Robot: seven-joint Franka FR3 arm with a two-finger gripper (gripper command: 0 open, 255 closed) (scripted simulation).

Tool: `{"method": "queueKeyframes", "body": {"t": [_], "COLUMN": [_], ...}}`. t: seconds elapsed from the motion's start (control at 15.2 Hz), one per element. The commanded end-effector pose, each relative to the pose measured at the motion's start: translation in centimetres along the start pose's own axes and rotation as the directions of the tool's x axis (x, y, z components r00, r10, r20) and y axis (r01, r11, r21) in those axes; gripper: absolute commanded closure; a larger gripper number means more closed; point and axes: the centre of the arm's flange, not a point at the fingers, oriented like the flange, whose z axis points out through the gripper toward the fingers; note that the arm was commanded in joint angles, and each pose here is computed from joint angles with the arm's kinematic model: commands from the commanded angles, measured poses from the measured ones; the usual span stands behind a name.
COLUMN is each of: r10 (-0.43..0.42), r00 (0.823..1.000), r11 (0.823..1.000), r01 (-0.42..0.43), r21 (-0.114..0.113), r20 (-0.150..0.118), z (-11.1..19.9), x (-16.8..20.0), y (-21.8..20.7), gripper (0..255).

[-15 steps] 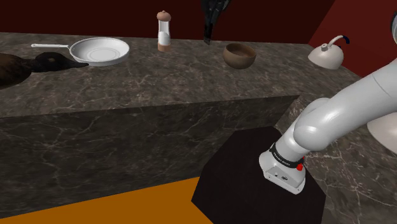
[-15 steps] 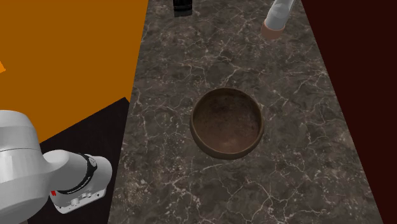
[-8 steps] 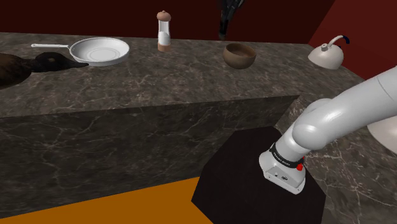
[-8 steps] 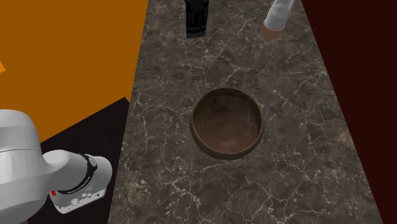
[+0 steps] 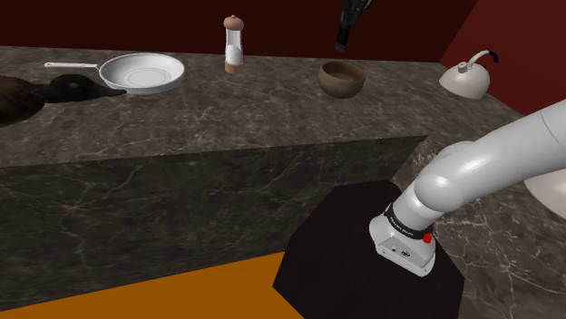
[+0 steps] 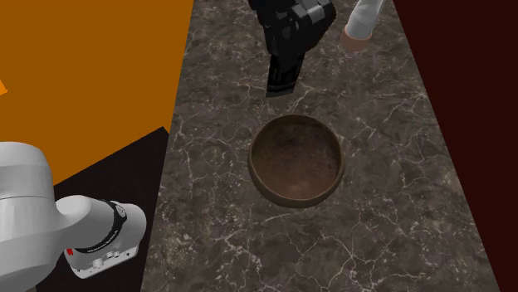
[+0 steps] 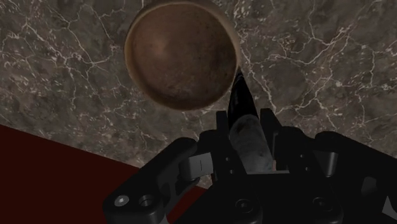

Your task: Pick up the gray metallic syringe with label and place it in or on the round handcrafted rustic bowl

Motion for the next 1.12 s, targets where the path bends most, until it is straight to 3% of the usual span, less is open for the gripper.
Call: {"method": "queueKeyframes", "body": {"t": [0.0,0.2,1.06], "r10": [-0.002,-0.002,-0.002], "r00": [1.000,1.000,1.000], "r11": [1.000,1.000,1.000], "r01": [0.002,0.002,0.002], "r21": [0.000,0.000,0.000], "r20": [0.000,0.000,0.000], "z": [-0.3,-0.4,6.4], "x": [0.0,-0.3,-1.4], "y": [2.8,7.1,6.9], "gripper": [255,255,255]}}
